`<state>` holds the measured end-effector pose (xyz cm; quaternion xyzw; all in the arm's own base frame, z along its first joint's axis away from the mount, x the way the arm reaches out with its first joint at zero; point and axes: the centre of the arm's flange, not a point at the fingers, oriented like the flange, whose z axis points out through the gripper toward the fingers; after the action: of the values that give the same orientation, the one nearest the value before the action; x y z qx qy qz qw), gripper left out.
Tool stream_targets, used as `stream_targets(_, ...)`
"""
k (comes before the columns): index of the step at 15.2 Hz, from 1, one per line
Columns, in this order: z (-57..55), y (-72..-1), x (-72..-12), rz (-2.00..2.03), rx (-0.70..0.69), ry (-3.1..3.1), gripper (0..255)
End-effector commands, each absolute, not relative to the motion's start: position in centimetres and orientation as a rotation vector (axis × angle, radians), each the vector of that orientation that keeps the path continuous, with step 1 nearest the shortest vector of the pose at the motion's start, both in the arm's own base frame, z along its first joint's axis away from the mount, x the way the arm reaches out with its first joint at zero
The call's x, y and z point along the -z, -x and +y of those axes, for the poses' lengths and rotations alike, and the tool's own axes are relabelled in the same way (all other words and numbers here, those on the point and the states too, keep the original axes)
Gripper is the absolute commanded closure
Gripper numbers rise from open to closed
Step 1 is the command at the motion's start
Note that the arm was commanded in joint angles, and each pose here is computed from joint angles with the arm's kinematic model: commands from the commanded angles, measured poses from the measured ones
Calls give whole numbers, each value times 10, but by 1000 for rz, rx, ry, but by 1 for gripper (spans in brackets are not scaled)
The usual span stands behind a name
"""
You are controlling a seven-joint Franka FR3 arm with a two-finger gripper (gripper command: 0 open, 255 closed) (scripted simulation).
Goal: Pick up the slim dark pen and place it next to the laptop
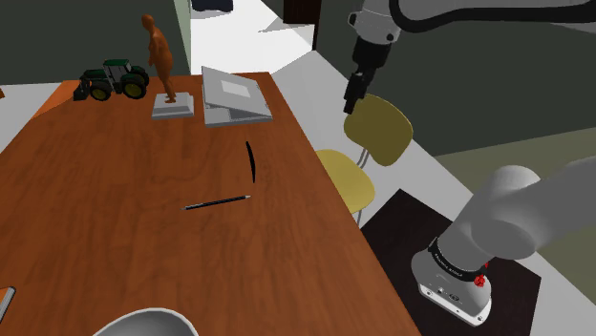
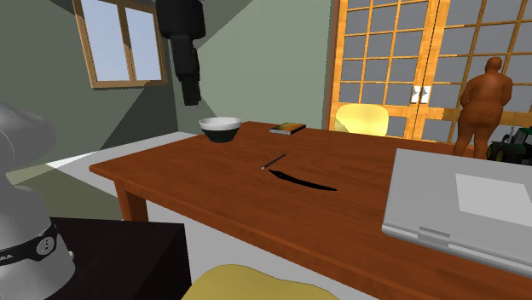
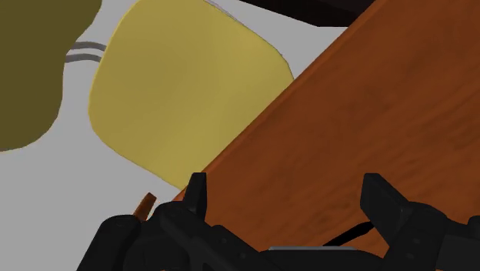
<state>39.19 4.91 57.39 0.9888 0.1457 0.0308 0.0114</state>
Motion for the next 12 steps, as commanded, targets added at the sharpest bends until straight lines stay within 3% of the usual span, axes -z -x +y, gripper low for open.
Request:
stream_targets(1, 70, -408, -563, 516, -97, -3075, 0)
stream_targets(12, 179, -487, -510, 844, -93, -3000, 0)
